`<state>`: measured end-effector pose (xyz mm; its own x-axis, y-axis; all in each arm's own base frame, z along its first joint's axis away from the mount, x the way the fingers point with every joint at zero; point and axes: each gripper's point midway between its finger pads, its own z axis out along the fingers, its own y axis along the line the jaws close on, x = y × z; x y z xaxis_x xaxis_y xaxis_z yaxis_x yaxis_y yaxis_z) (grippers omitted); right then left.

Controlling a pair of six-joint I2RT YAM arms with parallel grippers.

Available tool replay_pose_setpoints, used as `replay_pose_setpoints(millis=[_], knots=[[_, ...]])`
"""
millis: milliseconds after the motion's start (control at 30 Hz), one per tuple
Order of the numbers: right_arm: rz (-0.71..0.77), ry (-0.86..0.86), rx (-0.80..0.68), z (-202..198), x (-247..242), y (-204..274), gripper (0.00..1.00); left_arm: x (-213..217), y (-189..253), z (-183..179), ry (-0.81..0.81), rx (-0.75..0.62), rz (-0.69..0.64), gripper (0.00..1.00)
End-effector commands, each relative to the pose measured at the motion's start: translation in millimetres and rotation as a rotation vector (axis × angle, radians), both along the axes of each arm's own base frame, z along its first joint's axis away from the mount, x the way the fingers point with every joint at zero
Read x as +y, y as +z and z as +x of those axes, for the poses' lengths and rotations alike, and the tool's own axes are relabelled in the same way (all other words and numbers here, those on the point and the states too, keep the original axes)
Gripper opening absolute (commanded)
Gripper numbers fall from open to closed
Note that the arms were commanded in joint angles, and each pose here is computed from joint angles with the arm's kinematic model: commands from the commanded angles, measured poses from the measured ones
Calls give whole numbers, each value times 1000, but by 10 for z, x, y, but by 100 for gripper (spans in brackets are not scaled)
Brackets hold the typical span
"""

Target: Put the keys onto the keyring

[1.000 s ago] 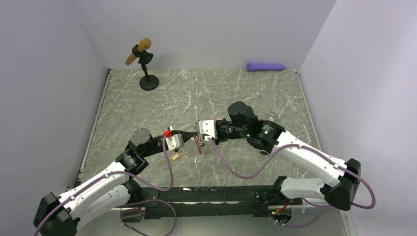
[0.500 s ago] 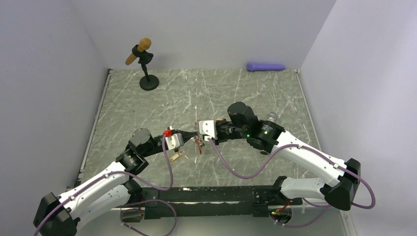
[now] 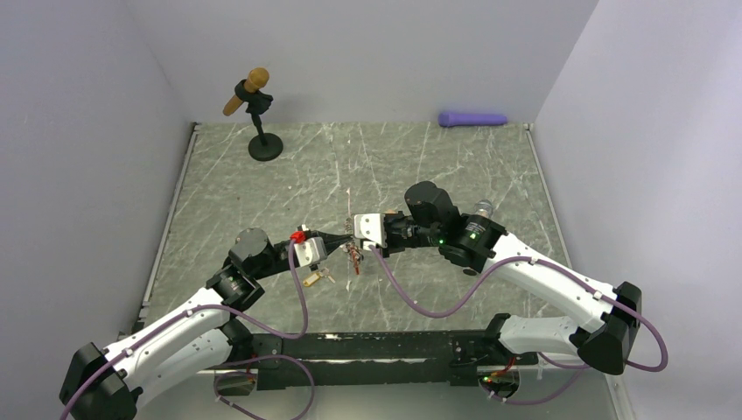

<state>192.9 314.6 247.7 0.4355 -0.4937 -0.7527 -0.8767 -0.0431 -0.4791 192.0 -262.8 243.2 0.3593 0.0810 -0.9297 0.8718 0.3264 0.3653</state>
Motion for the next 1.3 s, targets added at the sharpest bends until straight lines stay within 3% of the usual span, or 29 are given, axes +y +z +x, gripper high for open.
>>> replay_pose_setpoints(millis=[0,1267], knots=[[37,-17,-20,17,-2,115,0,-15,323,-32,-14,-78,-73,0],[56,-25,-16,28,24,129,0,-10,325,-11,-3,-68,-80,0]])
